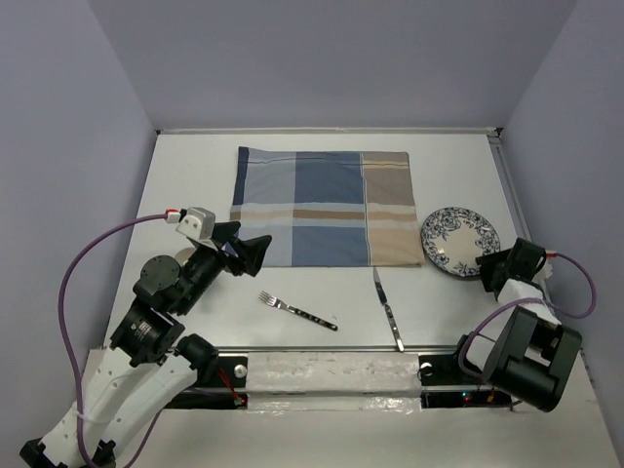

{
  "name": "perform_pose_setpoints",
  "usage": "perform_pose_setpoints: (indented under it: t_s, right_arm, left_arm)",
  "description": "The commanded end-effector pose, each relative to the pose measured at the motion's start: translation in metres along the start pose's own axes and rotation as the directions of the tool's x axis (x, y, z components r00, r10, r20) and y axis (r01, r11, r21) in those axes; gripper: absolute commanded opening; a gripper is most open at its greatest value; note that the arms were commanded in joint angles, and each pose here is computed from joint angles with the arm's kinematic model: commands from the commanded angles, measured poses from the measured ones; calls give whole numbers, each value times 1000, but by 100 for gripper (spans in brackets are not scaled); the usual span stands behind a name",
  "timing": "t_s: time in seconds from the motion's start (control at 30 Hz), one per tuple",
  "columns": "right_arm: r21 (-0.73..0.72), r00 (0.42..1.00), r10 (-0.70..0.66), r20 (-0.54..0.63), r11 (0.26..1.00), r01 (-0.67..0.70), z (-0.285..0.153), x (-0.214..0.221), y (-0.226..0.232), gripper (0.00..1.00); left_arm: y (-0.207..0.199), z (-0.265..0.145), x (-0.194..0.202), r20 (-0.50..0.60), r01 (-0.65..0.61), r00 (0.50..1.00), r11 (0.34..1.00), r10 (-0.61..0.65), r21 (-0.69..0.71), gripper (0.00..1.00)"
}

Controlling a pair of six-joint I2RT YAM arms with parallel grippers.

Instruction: Set the dinner table for one person

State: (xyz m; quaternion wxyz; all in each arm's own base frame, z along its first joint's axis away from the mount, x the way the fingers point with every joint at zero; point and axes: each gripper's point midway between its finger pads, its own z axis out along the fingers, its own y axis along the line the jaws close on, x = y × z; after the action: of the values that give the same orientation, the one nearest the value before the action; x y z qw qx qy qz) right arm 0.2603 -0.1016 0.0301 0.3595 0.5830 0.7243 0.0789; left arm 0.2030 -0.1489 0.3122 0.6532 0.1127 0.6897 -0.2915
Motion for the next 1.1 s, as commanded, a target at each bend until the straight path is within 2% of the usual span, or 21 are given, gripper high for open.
perform_pose_setpoints:
  t_s: [0.0,0.03,0.07,0.13,0.27,0.3,0.37,0.47,0.5,0.57,0.6,0.7,0.73,0.8,0.83,0.87,0.97,1.0,1.07]
  right_arm:
    - [-88,999,39,-34,995,-42,9,6,12,47]
    - [-88,998,45,-36,995,-48,10,7,12,46]
    - [-92,998,57,-37,994,-60,12,8,12,40]
    - [-98,996,73,-49,992,-77,15,8,12,33]
    - [-98,992,115,-54,988,-120,18,8,11,10]
    - [-114,992,120,-33,986,-123,14,5,14,0]
    - [-140,992,126,26,983,-122,6,-6,18,0]
    - [-303,975,126,185,951,-66,-37,-43,54,0]
    - [-313,973,119,196,948,-53,-40,-47,58,0]
    - [-455,963,91,252,890,35,-77,-63,95,0]
    - [-542,966,67,249,836,82,-102,-68,122,0]
    - [-658,970,-7,242,733,169,-135,-67,166,0]
    - [-715,972,-52,231,668,206,-156,-59,192,0]
    - [-763,971,-103,218,602,235,-168,-46,218,0]
    - [-790,971,-125,205,565,239,-174,-38,230,0]
    - [-837,969,-179,171,492,238,-189,-17,249,0]
    - [-883,957,-275,96,421,210,-187,22,281,0]
    - [-902,941,-333,66,383,198,-189,51,298,0]
    - [-922,925,-377,52,337,189,-191,77,317,0]
  left_arm:
    - [-1,3,-5,23,-10,1000,1000,10,7,91]
    - [-2,3,-4,21,-9,1000,1000,9,8,91]
    - [-1,3,-4,20,-10,1000,1000,10,6,91]
    - [-1,4,-3,16,-10,1000,1000,10,5,91]
    - [5,6,-3,17,-9,1000,1000,9,-26,91]
    - [5,7,-1,11,-11,1000,1000,11,-28,91]
    - [6,8,-1,10,-11,1000,999,11,-31,91]
    - [7,10,0,4,-11,1000,999,11,-33,91]
    - [7,10,0,3,-11,1000,999,11,-33,91]
    - [7,11,1,2,-10,1000,999,10,-36,91]
    - [7,12,1,2,-10,1000,999,10,-36,91]
    - [9,14,2,-3,-7,1000,999,7,-44,91]
    - [11,14,1,-2,-6,1000,999,6,-50,91]
    - [13,15,2,-3,-5,1000,998,4,-57,91]
    - [15,15,1,-1,-5,1000,998,5,-64,91]
    - [16,15,1,0,-3,1000,998,3,-69,91]
    - [19,16,1,1,0,1000,997,0,-76,91]
    - [21,17,3,-4,-1,1000,996,0,-84,91]
    - [24,18,3,-3,2,1000,995,-3,-98,91]
